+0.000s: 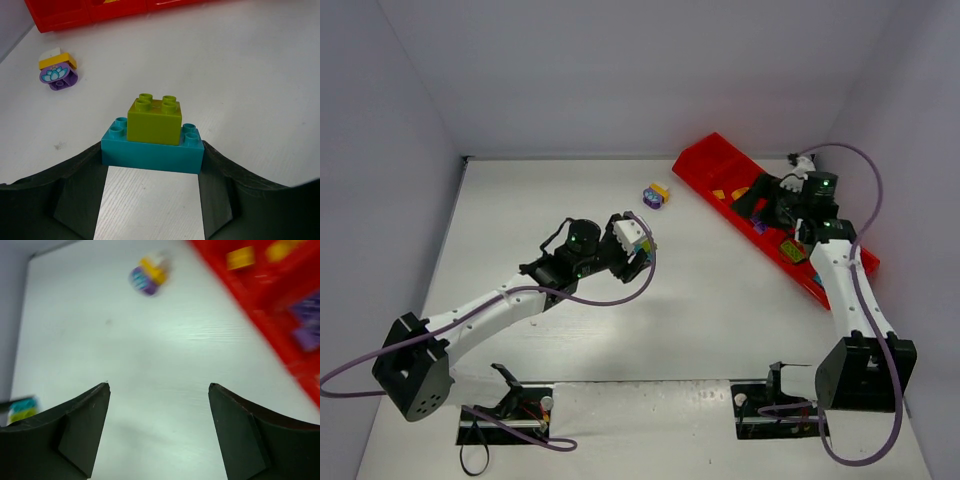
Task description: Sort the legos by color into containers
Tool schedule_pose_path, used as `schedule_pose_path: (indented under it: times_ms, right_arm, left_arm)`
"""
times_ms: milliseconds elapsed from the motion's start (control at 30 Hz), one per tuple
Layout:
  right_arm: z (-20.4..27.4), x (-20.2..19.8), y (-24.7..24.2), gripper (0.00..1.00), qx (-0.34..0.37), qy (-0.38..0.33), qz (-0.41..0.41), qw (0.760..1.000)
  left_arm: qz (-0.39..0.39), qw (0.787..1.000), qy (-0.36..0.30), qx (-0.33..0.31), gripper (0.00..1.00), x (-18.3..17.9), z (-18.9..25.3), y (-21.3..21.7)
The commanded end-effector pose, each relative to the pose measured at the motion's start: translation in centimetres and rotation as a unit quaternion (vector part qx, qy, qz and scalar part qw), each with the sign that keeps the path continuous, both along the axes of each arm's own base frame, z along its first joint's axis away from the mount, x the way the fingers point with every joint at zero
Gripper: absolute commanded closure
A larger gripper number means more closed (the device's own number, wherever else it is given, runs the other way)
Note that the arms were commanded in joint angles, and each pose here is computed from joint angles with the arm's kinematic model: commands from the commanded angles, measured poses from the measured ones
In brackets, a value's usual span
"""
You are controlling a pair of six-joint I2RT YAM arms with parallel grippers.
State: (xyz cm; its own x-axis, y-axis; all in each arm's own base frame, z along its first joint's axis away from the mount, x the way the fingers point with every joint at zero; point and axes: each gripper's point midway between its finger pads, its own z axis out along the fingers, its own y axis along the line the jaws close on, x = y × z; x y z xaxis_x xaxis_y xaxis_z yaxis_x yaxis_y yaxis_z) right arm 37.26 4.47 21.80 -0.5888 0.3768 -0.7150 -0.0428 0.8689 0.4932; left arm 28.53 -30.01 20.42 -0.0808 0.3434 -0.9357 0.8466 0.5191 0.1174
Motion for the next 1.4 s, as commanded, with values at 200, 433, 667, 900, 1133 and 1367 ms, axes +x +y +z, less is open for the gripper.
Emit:
schedule_pose_path:
  times_ms: [200,433,667,900,1133,1367]
  right_arm:
    - [5.5,-4.7,16.5,0.21,0.088,-0.063,0.309,0.945]
    - [5.4,-5.7,20.6,0.21,0.102,-0.062,0.359,0.926]
    - [5.4,-6.0,23.0,0.23,0.112,-0.063,0.385,0.914]
    - [4.9,-6.4,24.5,0.36,0.116,-0.057,0.403,0.906]
    - [4.2,-6.6,24.6,0.64,0.117,-0.048,0.405,0.906]
    - [4.7,-6.0,23.5,1.0,0.105,-0.065,0.39,0.913]
  left_arm:
    - [-0.015,0.996,-0.067,-0.048,0.76,1.5,6.1,-1.7]
    - [-0.016,0.996,-0.071,-0.048,0.76,1.6,6.7,-1.9]
    - [-0.019,0.996,-0.071,-0.049,0.76,1.5,7.0,-1.9]
    - [-0.017,0.996,-0.071,-0.049,0.76,1.6,6.9,-2.0]
    - [-0.015,0.996,-0.072,-0.052,0.76,1.7,7.0,-2.0]
    - [-0.015,0.997,-0.062,-0.047,0.76,1.7,6.1,-2.0]
